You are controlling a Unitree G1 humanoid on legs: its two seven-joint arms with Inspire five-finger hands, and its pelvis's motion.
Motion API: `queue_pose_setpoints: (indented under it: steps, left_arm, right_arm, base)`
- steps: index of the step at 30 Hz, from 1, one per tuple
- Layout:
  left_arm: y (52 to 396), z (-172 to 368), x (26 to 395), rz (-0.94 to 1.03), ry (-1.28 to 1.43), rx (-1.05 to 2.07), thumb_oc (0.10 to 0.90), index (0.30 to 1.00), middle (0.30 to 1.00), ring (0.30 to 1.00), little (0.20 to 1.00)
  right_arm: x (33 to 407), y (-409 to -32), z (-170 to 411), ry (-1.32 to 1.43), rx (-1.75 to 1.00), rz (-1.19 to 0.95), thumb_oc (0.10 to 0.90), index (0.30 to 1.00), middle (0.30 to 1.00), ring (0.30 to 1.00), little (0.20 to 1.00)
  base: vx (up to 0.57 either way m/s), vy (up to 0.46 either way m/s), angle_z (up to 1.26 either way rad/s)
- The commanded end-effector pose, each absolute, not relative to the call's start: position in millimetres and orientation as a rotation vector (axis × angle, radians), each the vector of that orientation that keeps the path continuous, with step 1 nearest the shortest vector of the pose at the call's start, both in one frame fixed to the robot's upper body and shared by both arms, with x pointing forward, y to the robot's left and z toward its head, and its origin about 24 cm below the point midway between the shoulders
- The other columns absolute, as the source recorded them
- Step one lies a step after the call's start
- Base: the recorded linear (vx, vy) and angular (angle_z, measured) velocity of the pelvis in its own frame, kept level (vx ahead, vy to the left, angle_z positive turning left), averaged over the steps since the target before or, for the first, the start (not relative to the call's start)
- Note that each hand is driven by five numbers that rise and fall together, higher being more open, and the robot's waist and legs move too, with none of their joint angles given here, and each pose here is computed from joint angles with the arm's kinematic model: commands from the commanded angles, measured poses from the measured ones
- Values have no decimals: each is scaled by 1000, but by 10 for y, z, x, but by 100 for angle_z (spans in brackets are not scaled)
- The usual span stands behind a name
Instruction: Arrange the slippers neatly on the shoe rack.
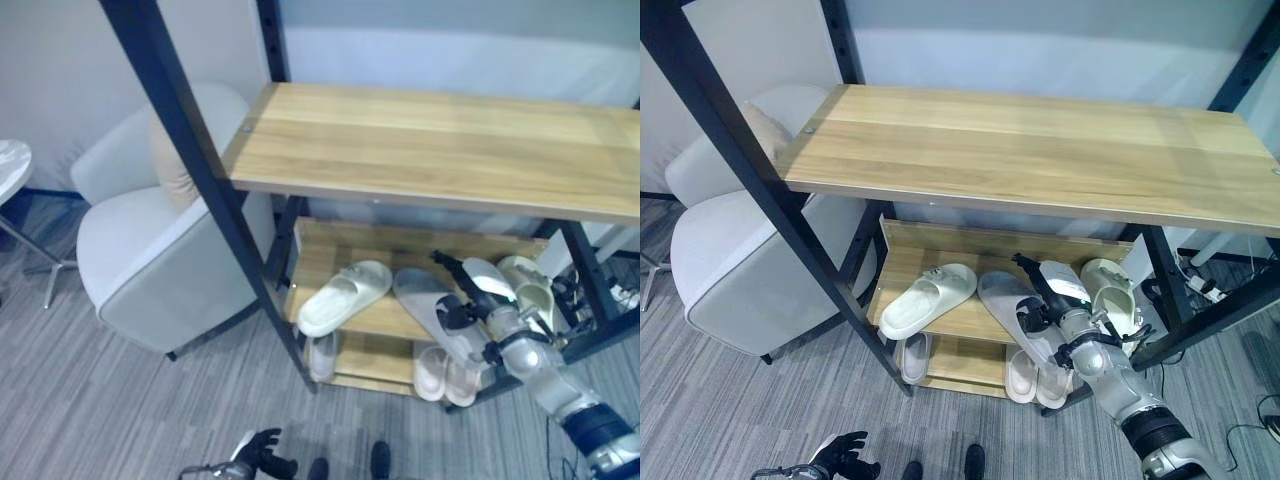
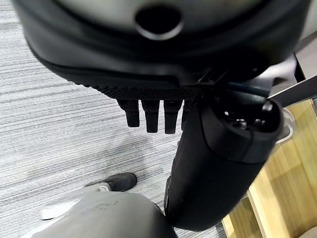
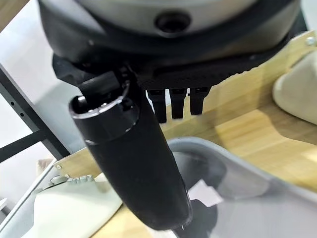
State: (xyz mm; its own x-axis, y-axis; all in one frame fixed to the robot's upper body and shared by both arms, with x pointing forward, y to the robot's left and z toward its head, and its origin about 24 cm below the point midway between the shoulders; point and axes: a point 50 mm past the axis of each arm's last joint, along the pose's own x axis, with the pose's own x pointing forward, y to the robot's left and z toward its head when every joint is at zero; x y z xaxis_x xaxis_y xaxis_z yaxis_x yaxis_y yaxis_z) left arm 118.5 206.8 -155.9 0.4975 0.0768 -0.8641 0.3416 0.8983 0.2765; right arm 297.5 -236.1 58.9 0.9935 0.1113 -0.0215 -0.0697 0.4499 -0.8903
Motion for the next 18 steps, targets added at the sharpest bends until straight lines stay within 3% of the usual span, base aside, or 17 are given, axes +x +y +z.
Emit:
queue_pose_setpoints:
  steps: [1,13,18]
  left_arm:
    - [1949,-1689,820,-234,1174,452,800,900,900,900,900]
    - [1946,-1695,788,-237,1182,435,800,900,900,900,900]
    - [1932,-1704,763,-241,1194,424,800,900,900,900,900]
  right_arm:
    - [3226,-2321,1209,-302,-1077,-48,400,300,300,300,300]
    - [2912,-2753,1284,-279,-1153,-145,400,300,300,300,300]
    - [2784,-2706,1371,-344,-1037,-148,400,300,300,300,300]
  base:
    - [24,10,11]
    - [3,0,2]
    - [0,0,0]
